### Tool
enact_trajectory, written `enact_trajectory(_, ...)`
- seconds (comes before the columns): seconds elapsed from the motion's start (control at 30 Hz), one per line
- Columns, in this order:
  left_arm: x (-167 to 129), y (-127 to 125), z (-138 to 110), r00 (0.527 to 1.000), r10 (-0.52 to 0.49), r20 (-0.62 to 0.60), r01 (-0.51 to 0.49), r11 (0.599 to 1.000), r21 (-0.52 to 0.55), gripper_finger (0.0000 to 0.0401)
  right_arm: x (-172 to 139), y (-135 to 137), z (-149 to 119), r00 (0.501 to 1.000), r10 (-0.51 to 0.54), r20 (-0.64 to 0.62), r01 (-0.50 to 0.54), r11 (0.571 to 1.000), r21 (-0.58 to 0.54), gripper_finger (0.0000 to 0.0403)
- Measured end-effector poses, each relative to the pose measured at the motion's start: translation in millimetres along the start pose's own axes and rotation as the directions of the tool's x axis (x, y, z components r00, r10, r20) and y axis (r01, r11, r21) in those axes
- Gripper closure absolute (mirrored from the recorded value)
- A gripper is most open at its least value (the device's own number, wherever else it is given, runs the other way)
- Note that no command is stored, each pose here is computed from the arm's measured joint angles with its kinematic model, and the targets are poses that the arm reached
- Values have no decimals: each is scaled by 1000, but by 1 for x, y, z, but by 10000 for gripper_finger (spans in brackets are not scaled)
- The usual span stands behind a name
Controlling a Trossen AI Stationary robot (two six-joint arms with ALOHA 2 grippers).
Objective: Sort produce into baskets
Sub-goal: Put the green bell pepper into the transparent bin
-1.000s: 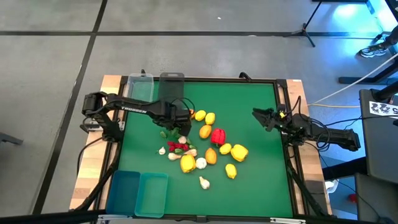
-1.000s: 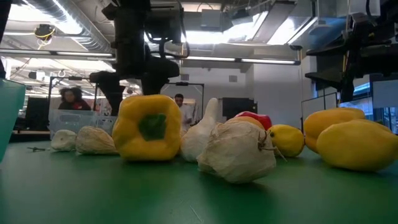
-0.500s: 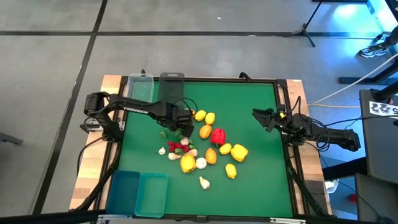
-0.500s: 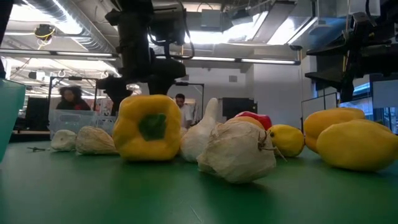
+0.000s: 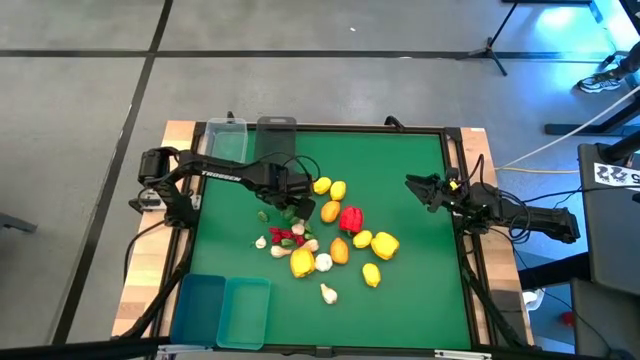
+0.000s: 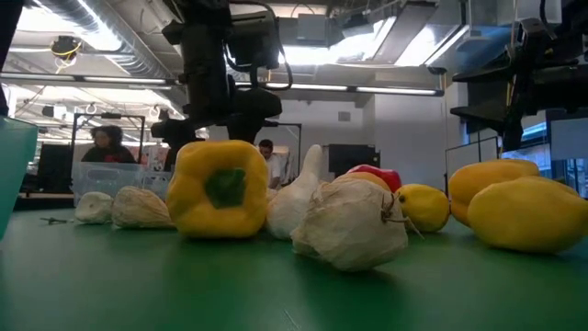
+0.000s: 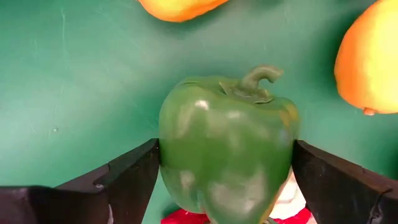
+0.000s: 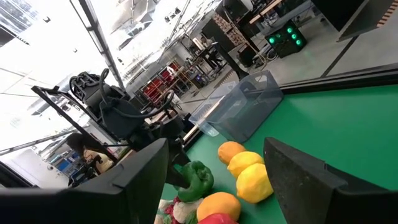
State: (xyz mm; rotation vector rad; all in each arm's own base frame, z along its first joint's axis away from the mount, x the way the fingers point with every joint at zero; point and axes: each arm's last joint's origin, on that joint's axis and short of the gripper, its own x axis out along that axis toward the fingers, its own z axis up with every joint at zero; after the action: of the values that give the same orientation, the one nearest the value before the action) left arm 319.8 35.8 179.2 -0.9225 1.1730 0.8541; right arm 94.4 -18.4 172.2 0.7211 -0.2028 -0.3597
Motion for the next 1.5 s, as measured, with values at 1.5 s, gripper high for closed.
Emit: enact_trajectory(1.5,-140,4,-131,862,-445,-243,505,796,334,86,0,0,0,1000,-3,2,3,1000,1,142)
